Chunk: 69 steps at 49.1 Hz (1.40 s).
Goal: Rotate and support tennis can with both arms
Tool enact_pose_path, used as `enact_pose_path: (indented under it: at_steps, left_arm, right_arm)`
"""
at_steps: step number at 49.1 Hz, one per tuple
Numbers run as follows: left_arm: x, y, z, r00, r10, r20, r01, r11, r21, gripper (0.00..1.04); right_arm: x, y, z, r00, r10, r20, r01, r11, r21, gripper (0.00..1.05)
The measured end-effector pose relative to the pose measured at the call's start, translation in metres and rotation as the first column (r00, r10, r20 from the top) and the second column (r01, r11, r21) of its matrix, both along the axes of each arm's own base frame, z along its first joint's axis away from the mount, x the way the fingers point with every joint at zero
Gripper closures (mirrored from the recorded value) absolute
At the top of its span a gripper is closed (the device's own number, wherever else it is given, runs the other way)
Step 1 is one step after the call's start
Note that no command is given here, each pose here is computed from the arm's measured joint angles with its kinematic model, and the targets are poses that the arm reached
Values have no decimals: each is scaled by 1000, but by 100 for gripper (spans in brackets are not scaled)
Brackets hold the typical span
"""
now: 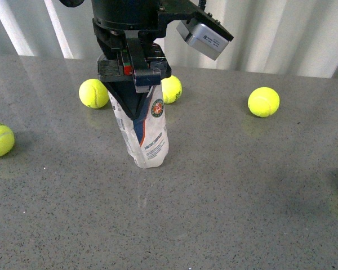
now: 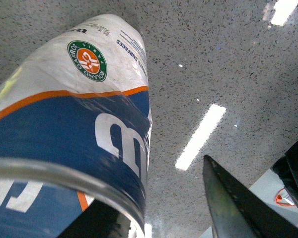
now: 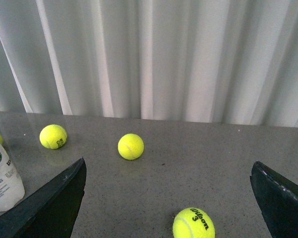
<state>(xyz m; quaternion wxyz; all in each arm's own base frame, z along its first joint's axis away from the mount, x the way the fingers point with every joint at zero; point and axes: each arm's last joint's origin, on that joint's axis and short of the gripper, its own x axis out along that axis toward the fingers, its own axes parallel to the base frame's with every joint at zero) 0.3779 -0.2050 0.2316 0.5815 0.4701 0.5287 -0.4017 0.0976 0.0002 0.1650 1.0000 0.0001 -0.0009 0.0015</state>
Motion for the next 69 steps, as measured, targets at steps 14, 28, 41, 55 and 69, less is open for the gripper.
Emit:
enact_pose_path:
  at_steps: [14,28,41,55,69]
  left_arm:
    - [-1,5,18,998,15,54,-14,1000,-18,22]
    - [0,25,51,962,247,115,-188,906,-380,7]
    - [-15,89,51,682,731,-14,-544,495,-678,7]
    - [-19,90,39,545,834,83,-518,413,-749,14]
    - [-85,143,7,119,964,236,26,235,-972,61]
  right_arm:
    - [0,0,0,1000,0,0,0,1000,0,7]
    - [0,0,0,1000,0,0,0,1000,0,7]
    - [0,0,0,1000,0,0,0,1000,0,7]
    - [0,0,0,1000,-1,0,1,1000,0,7]
    - [0,0,0,1000,-2,0,2,1000,0,7]
